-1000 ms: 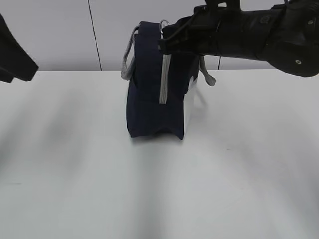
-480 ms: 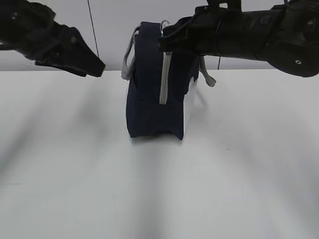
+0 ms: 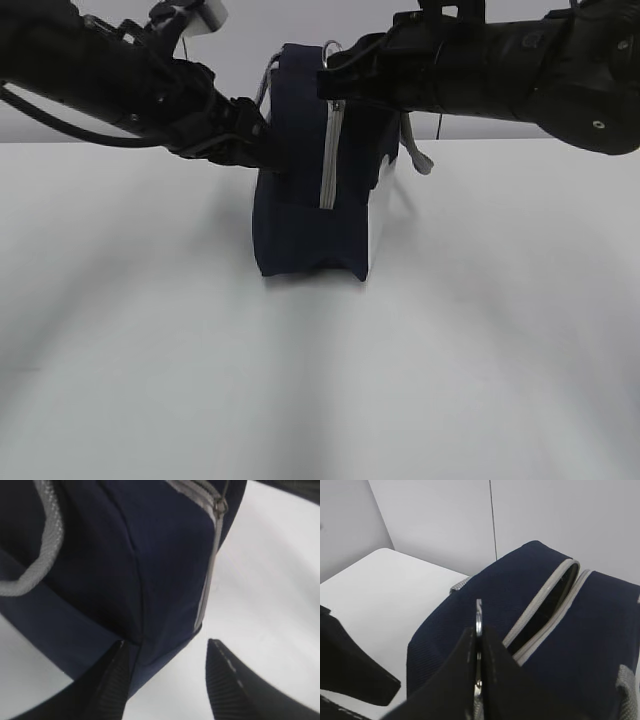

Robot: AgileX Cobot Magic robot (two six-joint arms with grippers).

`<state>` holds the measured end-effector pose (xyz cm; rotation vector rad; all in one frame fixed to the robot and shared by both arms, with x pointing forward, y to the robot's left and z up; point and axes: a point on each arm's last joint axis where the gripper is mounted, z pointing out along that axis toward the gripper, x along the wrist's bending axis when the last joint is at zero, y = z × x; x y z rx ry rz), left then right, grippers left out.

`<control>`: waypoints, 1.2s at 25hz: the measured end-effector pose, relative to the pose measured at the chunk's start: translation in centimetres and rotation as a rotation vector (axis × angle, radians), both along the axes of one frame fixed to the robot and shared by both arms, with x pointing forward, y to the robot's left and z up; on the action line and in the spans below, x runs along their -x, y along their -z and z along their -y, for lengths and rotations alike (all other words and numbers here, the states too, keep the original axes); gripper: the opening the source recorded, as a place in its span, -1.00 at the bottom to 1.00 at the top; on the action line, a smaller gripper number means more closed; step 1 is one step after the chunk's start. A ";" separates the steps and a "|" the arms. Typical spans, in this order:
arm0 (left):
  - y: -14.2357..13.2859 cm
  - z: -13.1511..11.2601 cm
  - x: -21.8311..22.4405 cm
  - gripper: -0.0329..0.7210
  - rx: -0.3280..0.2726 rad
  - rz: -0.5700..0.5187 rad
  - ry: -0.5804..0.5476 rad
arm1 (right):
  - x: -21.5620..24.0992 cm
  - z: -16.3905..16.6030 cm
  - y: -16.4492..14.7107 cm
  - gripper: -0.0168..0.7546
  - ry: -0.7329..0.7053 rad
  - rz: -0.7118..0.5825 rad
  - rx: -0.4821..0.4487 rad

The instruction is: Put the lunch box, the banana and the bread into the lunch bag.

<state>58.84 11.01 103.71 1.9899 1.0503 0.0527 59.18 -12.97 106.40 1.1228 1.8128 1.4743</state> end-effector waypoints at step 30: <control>1.8 1.0 -1.3 -0.81 -0.071 0.107 0.187 | -0.5 0.0 -0.7 -0.96 0.029 -0.005 0.023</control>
